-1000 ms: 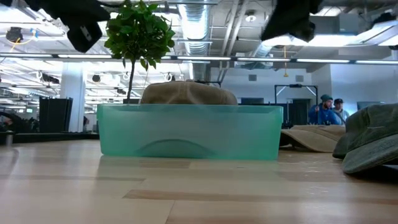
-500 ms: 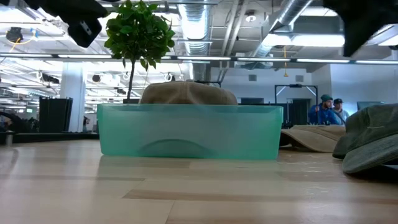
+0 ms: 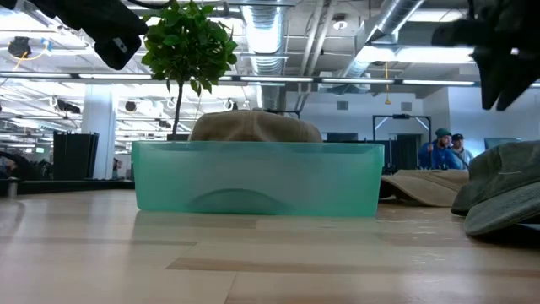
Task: Pick & Place hat
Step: Put the brown cap into the green bin
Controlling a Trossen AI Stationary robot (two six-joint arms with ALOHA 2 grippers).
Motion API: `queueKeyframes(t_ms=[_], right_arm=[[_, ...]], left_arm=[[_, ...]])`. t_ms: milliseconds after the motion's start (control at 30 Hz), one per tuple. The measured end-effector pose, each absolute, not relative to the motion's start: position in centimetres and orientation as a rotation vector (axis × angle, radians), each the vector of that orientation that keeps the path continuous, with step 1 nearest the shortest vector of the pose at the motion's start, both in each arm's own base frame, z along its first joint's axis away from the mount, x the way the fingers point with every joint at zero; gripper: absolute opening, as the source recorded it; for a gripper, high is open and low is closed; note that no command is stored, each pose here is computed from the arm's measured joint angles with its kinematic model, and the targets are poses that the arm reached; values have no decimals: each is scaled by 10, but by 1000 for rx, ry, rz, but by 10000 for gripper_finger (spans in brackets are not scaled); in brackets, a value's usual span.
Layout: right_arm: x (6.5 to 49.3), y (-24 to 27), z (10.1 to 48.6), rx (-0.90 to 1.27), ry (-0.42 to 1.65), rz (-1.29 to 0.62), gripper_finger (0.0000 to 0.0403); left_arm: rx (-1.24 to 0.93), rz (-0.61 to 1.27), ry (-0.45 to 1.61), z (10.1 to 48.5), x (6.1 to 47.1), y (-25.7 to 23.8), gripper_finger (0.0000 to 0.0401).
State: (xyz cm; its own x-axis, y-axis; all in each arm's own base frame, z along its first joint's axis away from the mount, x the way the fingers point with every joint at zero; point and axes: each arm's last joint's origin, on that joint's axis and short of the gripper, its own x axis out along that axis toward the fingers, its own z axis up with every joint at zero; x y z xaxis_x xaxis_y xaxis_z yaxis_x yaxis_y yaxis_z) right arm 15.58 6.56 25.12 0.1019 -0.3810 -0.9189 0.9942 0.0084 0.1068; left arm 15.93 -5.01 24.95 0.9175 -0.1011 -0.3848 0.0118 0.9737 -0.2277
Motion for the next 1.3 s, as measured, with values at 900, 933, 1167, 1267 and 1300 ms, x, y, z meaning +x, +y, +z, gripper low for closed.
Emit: queueKeyframes(t_ms=[900, 933, 1167, 1267, 1300], right_arm=[[150, -40, 180, 1180, 858, -1443, 265], [149, -42, 176, 1196, 877, -1442, 265], [148, -51, 158, 1285, 840, -1427, 265], [146, -52, 149, 1314, 846, -1381, 265], [146, -53, 145, 1330, 844, -1364, 265]], left_arm=[[-262, -39, 404, 249, 160, -50, 0], [-262, -37, 403, 250, 160, -50, 0], [-260, -36, 407, 249, 160, -50, 0], [-260, -36, 409, 249, 160, -50, 0], [-260, -36, 409, 249, 160, -50, 0]])
